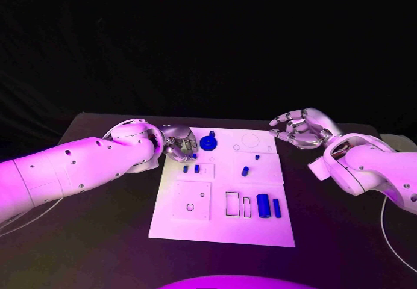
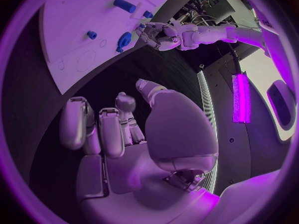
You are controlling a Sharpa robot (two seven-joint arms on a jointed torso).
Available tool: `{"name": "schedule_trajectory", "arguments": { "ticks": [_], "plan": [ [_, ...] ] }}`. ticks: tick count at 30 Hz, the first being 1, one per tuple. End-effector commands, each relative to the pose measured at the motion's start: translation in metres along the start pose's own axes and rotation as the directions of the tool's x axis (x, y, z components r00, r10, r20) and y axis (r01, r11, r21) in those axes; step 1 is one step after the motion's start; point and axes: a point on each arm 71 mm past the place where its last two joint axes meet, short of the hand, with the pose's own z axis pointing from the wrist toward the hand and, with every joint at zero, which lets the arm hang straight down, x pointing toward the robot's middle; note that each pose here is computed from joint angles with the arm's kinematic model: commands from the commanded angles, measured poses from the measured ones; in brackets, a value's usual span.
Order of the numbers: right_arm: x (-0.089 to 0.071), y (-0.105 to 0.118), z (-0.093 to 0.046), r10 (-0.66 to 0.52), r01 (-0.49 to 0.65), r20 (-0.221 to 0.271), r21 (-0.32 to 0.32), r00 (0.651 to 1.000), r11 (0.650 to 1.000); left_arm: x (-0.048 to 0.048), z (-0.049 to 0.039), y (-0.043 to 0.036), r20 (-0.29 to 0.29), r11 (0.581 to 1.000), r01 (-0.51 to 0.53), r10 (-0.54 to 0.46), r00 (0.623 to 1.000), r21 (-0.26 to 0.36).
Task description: Assemble the parts on the task board
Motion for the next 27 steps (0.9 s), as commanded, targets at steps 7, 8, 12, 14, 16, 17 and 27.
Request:
{"name": "schedule_trajectory", "arguments": {
  "ticks": [7,8,12,14,16,17,27],
  "plan": [
    [0.002,-0.007,0.001,-0.19,0.189,-0.118,-0.022,0.975,0.982,-0.0106,-0.0119,0.0141,0.102,0.985,0.165,-0.169,0.98,0.046],
    [0.003,-0.008,0.001,-0.218,0.216,-0.128,-0.029,0.967,0.976,-0.0123,-0.0139,0.0165,0.114,0.975,0.212,-0.218,0.969,0.059],
    [0.007,-0.007,0.001,-0.374,0.366,-0.165,-0.076,0.913,0.927,-0.02,-0.0233,0.0259,0.162,0.904,0.406,-0.425,0.891,0.137],
    [0.009,-0.006,0.001,-0.453,0.441,-0.174,-0.104,0.874,0.891,-0.0238,-0.0279,0.0298,0.18,0.847,0.499,-0.528,0.83,0.182],
    [0.013,-0.003,0.002,-0.54,0.523,-0.179,-0.135,0.823,0.842,-0.0274,-0.0322,0.033,0.193,0.775,0.589,-0.629,0.753,0.229],
    [0.016,-0.002,0.002,-0.577,0.557,-0.178,-0.15,0.797,0.817,-0.0292,-0.0345,0.0344,0.198,0.731,0.633,-0.68,0.706,0.254],
    [0.037,0.006,0.008,-0.744,0.714,-0.175,-0.209,0.645,0.668,-0.0335,-0.0508,0.0364,0.164,0.409,0.821,-0.913,0.374,0.399]
  ]
}}
